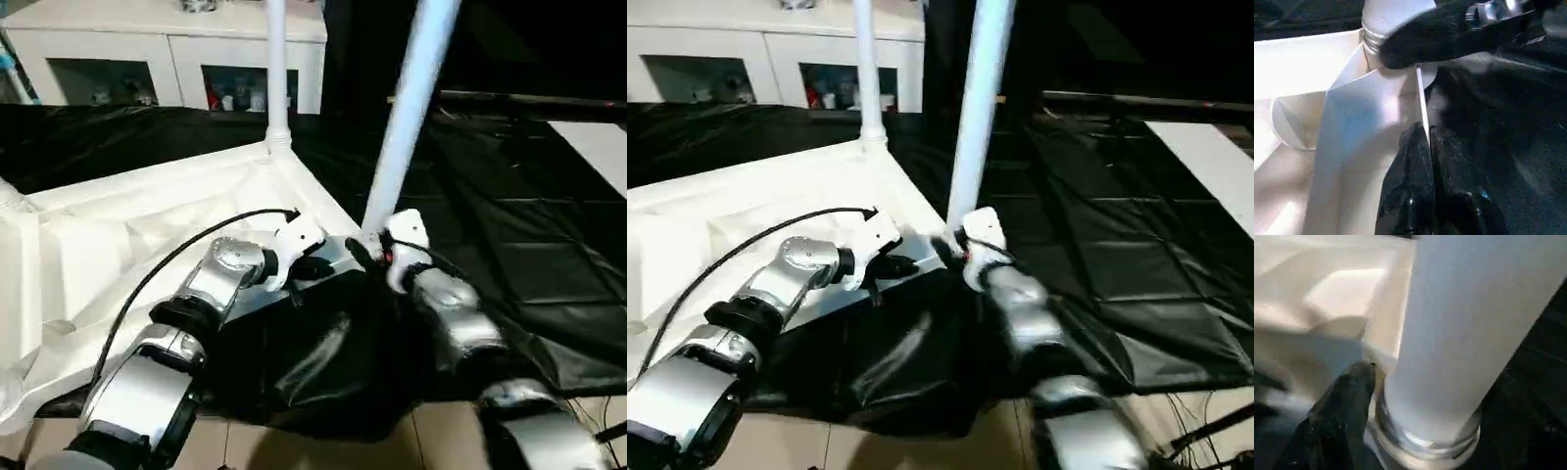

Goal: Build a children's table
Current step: Rotate leg to tighten

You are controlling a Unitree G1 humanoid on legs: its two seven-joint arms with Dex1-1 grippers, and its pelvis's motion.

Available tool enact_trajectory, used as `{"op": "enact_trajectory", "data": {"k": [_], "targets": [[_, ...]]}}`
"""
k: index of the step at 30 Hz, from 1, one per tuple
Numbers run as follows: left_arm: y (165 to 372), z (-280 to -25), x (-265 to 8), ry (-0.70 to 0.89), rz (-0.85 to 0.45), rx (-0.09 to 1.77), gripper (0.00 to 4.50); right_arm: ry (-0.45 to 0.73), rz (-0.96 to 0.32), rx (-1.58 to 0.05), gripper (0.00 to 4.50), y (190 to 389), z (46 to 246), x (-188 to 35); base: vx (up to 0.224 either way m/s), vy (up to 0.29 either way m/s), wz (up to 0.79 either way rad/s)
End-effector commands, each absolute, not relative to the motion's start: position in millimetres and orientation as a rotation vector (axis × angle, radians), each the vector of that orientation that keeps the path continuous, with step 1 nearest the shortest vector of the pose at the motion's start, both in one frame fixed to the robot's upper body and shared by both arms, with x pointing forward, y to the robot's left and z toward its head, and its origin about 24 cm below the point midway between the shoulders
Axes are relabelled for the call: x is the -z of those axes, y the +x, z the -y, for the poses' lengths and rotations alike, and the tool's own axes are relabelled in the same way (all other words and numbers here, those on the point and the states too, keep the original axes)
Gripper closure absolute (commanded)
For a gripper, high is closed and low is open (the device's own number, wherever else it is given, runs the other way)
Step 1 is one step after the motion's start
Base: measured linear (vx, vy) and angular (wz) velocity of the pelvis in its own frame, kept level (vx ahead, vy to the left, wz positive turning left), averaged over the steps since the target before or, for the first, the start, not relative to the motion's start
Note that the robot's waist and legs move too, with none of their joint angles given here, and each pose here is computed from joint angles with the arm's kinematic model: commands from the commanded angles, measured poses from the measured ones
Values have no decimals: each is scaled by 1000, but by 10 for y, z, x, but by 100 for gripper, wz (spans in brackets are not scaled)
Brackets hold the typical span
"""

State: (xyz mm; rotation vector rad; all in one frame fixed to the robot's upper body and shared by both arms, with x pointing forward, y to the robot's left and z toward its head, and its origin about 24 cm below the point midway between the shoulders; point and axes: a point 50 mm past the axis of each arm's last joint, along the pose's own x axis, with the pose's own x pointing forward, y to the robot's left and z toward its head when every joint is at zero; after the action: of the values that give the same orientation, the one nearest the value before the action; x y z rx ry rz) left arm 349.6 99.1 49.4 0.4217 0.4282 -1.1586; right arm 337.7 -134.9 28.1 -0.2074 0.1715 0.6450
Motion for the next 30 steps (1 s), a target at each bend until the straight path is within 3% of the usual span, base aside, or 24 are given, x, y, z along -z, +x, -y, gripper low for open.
{"op": "enact_trajectory", "data": {"k": [1,10,21,22,30], "targets": [[3326,-1031,-289,477,-536,1291,450,-264,-144,-881,108,3246,1352,-337,0,0,0],[3121,-1262,-325,510,-585,1519,450,-332,-154,-1141,108,3109,1669,-519,0,0,0],[3064,-1365,-423,534,-594,1556,450,-366,-222,-1304,108,3041,1626,-476,0,0,0],[3061,-1367,-427,534,-594,1553,450,-362,-222,-1305,134,3043,1619,-473,0,0,0],[3055,-1354,-448,528,-593,1544,450,-342,-240,-1320,204,3040,1606,-446,0,0,0]]}}
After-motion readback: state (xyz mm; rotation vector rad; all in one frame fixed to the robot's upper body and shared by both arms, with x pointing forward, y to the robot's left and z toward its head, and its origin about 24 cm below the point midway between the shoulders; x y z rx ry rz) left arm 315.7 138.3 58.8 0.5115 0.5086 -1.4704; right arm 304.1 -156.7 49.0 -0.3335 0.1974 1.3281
